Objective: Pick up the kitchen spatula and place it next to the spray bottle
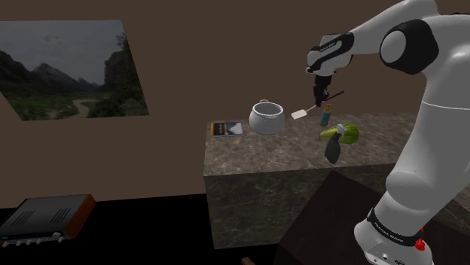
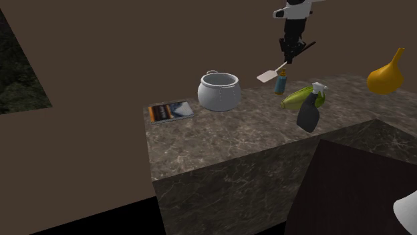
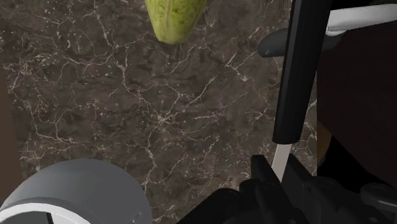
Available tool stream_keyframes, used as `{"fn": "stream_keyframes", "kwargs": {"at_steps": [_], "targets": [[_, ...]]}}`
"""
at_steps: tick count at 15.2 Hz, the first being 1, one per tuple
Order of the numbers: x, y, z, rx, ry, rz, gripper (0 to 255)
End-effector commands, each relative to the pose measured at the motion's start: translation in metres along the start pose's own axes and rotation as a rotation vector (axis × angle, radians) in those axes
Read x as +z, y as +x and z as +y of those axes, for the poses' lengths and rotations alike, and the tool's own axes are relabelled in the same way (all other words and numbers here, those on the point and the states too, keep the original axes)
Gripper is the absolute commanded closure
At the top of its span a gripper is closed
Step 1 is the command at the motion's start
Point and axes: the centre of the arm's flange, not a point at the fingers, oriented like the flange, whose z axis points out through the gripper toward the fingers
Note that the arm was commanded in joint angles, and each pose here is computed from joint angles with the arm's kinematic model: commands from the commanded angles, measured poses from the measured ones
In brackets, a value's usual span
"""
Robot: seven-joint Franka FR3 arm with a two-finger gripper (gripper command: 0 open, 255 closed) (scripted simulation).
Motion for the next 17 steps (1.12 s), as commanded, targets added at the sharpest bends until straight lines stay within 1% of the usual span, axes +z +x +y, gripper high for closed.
{"fn": "stream_keyframes", "kwargs": {"at_steps": [1,2,17], "targets": [[0.0,-0.028,0.004,-0.001,0.0,0.0,255],[0.0,-0.035,0.006,-0.001,0.0,0.0,255],[0.079,-0.029,0.006,-0.001,0.0,0.0,255]]}}
